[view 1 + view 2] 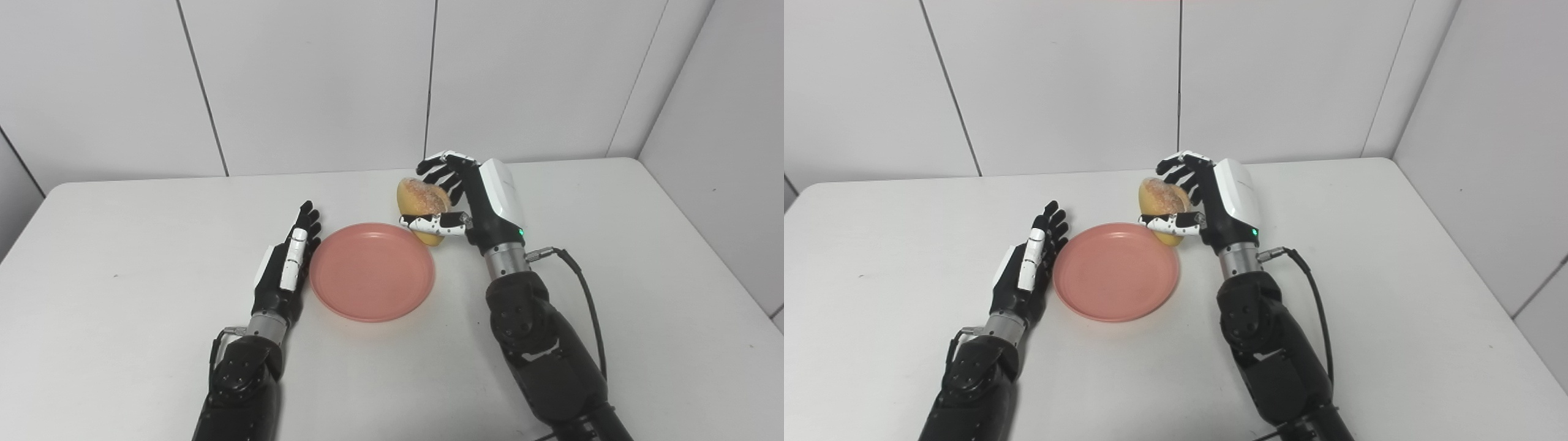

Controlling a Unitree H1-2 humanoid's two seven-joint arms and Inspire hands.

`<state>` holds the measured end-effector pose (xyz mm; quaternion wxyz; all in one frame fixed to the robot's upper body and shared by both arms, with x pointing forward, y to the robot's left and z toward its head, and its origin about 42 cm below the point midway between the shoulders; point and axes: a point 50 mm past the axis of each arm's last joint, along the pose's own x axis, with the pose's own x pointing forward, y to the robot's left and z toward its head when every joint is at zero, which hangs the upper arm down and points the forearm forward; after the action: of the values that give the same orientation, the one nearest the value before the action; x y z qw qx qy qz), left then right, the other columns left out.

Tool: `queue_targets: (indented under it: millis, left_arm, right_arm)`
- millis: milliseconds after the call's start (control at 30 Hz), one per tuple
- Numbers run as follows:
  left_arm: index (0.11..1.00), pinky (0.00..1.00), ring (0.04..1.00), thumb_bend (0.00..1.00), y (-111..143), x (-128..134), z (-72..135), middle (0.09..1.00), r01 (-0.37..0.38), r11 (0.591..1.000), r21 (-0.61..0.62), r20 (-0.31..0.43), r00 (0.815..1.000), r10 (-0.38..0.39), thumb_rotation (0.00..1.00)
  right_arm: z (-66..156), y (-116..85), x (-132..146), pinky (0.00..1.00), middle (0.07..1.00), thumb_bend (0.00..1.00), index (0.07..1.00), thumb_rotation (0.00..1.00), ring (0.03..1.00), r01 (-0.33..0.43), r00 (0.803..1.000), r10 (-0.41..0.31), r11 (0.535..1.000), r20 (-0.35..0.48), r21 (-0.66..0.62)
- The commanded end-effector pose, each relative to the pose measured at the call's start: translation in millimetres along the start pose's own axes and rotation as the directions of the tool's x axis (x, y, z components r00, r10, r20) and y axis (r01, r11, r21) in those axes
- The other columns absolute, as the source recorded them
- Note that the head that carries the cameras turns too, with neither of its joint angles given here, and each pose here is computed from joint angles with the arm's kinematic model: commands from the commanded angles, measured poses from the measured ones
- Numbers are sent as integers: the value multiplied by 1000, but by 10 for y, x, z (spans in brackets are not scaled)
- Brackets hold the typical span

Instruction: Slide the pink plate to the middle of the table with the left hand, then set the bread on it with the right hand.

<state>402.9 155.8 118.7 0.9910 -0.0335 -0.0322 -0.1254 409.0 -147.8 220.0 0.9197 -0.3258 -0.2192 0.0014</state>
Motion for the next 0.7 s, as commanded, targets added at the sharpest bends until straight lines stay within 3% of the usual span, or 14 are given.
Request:
queue_targets:
  millis: [0,300,633,667]
  left_arm:
    - [1000,1000,1000,617,-65,70,145,1000,6,1000,8,69,998,-7,1000]
    - [1000,1000,1000,627,-104,65,140,1000,-8,1000,1,68,998,8,1000]
    - [1000,1000,1000,638,-131,45,141,1000,-9,1000,4,71,997,9,1000]
    - [1000,1000,1000,641,-135,41,142,1000,-8,1000,1,71,997,8,1000]
  right_arm:
    - [190,-22,114,313,435,514,540,0,383,13,997,-14,1000,74,10]
    - [242,255,90,342,435,514,539,0,405,-106,991,104,994,87,21]
    - [218,465,39,273,413,514,534,0,345,-174,976,180,983,125,-57]
    - [209,480,31,267,445,519,511,0,339,-177,975,184,982,127,-67]
